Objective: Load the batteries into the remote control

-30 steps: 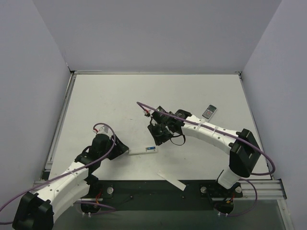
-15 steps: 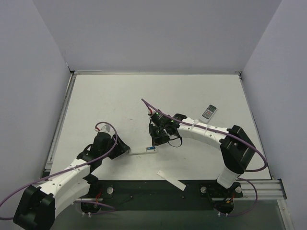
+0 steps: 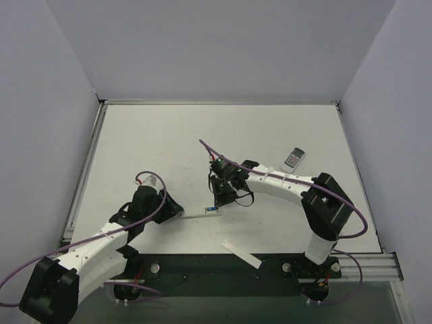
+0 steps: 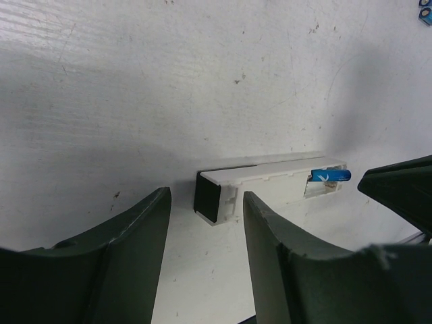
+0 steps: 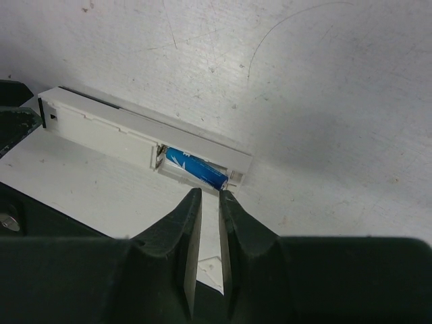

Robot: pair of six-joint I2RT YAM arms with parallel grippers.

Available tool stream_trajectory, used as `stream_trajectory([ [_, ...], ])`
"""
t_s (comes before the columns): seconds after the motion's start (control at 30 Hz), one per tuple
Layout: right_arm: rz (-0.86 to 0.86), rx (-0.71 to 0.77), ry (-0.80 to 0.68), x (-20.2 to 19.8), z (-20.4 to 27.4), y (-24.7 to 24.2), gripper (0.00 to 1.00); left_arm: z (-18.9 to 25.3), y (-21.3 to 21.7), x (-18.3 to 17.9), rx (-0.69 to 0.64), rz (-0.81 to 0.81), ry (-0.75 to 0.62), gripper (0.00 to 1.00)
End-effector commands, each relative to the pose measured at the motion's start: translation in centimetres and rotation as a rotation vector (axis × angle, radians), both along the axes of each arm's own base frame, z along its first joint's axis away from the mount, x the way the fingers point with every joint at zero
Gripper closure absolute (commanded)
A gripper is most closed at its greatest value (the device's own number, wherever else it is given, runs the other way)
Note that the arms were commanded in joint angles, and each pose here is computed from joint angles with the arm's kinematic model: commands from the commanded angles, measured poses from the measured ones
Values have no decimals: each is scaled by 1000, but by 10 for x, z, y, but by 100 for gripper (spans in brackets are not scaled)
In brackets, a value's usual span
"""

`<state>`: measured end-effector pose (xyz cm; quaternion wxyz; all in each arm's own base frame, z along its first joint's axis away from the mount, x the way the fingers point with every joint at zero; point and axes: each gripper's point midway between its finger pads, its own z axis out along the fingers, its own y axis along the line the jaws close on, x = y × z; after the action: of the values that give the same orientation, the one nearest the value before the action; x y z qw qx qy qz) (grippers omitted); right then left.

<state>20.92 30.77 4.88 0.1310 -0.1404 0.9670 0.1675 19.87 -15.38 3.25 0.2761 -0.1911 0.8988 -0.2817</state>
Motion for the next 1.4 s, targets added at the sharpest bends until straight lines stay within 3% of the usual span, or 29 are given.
stream_trajectory([
  [0.0, -29, -11, 24, 1, -5, -3, 87, 25, -13, 15, -45, -27, -81, 43],
  [0.67, -36, -17, 71, -3, -16, -4, 89, 22, -14, 12, -57, -32, -71, 46],
  [1.37, -33, -16, 114, -6, -24, -1, 94, 18, -22, 6, -76, -57, -53, 60],
])
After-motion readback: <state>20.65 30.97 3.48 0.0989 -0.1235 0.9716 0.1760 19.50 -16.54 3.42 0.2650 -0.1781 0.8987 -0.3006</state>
